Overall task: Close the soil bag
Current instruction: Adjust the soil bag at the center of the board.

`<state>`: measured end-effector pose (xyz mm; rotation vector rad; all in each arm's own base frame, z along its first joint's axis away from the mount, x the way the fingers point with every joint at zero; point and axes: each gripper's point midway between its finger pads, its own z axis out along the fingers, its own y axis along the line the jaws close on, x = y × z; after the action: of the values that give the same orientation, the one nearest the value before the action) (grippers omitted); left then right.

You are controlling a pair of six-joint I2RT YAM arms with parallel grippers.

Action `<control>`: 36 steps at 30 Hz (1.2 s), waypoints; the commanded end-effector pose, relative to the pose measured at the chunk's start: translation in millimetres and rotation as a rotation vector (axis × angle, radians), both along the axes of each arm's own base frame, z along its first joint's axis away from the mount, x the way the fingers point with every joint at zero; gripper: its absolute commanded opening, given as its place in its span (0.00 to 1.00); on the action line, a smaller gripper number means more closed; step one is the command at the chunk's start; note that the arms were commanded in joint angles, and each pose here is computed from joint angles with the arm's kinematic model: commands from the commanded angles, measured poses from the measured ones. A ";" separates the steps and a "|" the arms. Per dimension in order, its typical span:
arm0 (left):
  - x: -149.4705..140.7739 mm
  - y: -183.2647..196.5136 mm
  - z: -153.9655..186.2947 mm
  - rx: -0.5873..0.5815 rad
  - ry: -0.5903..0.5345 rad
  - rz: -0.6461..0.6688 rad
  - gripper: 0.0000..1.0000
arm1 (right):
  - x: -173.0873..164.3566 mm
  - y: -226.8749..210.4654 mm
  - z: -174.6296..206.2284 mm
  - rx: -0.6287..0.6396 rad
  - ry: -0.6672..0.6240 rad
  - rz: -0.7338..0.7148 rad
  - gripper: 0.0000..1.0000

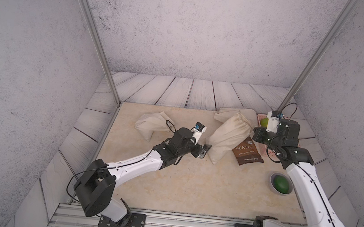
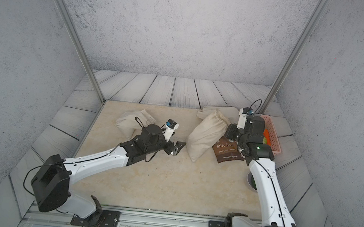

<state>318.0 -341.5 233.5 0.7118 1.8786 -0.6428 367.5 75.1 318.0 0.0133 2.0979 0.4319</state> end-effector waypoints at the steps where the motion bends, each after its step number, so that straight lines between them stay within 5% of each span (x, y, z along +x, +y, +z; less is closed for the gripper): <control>1: 2.1 10.9 41.5 -0.017 -0.101 0.024 0.93 | -9.0 35.7 7.0 -0.042 0.041 0.148 0.00; 13: -0.6 12.6 102.4 -0.055 -0.292 -0.016 0.76 | -21.6 138.7 60.4 -0.008 -0.048 0.469 0.00; 27: 30.8 -47.6 103.8 -0.126 -0.317 -0.122 0.48 | -44.8 163.0 72.9 0.031 -0.070 0.567 0.00; 36: 63.9 -55.4 74.3 -0.146 -0.263 -0.003 0.12 | -54.2 167.6 88.5 0.078 -0.102 0.599 0.00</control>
<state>369.0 -398.1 303.7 0.7448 1.5800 -0.6495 328.2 239.0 363.9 -0.5638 2.0856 0.7862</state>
